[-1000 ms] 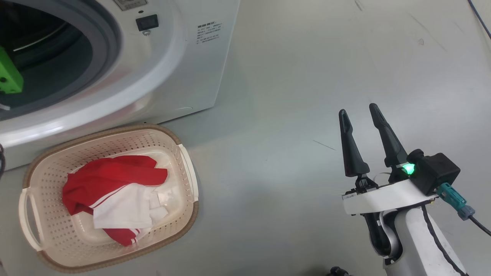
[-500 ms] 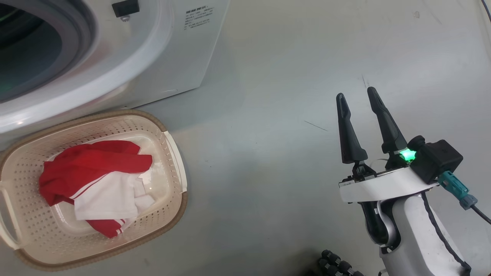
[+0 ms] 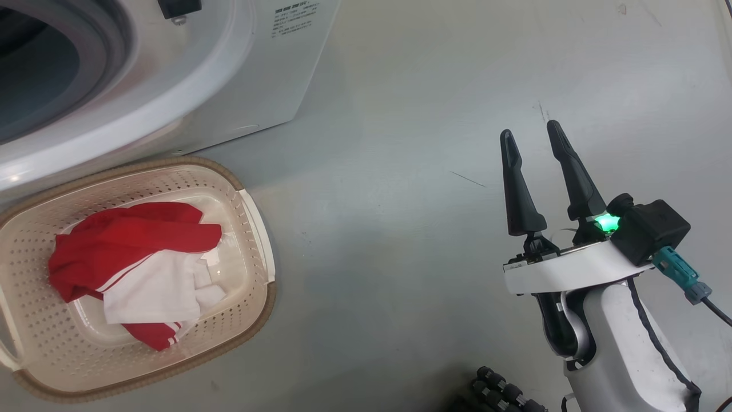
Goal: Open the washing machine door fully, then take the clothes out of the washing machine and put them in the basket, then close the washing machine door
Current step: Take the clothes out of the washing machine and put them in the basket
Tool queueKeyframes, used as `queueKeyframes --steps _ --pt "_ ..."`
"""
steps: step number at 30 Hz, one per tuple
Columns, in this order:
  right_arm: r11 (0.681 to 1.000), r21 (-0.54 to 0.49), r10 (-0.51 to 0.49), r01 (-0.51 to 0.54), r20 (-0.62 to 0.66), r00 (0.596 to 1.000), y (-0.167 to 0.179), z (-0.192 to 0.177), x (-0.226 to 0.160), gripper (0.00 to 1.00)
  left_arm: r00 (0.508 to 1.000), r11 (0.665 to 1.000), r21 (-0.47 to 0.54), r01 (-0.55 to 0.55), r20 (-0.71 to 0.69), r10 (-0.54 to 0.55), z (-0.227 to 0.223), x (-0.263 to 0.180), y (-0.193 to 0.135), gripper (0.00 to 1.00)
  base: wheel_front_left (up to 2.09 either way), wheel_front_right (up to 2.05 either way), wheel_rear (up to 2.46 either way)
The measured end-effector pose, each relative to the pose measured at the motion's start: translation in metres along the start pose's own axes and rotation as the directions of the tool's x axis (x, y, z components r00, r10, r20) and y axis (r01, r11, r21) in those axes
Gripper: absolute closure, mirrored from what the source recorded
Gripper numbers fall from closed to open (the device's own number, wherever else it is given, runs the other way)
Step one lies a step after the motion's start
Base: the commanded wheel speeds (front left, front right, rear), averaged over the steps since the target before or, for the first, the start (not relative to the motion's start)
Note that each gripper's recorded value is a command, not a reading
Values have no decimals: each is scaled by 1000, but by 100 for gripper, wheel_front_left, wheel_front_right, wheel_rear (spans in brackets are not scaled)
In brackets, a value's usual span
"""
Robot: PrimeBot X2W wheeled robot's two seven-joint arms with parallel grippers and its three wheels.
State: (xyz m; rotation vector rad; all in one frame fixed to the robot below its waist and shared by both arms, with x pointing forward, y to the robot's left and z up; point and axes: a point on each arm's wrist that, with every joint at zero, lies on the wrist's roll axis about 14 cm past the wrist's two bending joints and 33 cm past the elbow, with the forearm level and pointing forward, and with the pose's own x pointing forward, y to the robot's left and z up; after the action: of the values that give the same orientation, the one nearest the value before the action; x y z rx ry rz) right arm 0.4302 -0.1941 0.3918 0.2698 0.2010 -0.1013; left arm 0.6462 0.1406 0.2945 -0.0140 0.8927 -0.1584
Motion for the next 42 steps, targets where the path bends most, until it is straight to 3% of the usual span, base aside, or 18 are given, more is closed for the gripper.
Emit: queueKeyframes --steps 1,2,4,5,15,26,31,37,42 --pt "1000 -1 1 -1 2 1000 0 0 1 0 1000 1000 0 -2 -9 2 -1 0 0 4 0 0 0" --pt "1000 -1 2 -2 4 1000 1 1 2 0 1000 1000 2 -3 -22 3 -2 0 0 40 0 0 0" --pt "1000 -1 3 -3 4 1000 1 1 2 0 999 1000 7 -4 -34 4 -3 0 0 75 0 0 0" --pt "1000 -1 3 -3 3 1000 1 1 2 0 999 1000 14 -6 -41 7 -3 0 0 100 0 0 0" --pt "1000 0 3 -3 2 1000 1 1 2 0 999 999 43 -11 -37 12 0 -6 1 100 0 0 0" --pt "1000 -3 16 -16 19 1000 6 6 3 0 980 999 21 50 191 -53 47 -30 -12 100 0 0 0" --pt "1000 -15 26 -26 33 999 9 10 5 0 941 998 11 68 330 -68 74 -48 -13 100 0 0 0" --pt "999 -24 42 -41 43 998 14 13 7 0 859 995 -20 94 508 -71 103 -75 -15 100 0 0 0" --pt "998 -36 51 -49 59 997 16 18 8 0 801 991 -47 125 594 -73 99 -91 -18 100 0 0 0"
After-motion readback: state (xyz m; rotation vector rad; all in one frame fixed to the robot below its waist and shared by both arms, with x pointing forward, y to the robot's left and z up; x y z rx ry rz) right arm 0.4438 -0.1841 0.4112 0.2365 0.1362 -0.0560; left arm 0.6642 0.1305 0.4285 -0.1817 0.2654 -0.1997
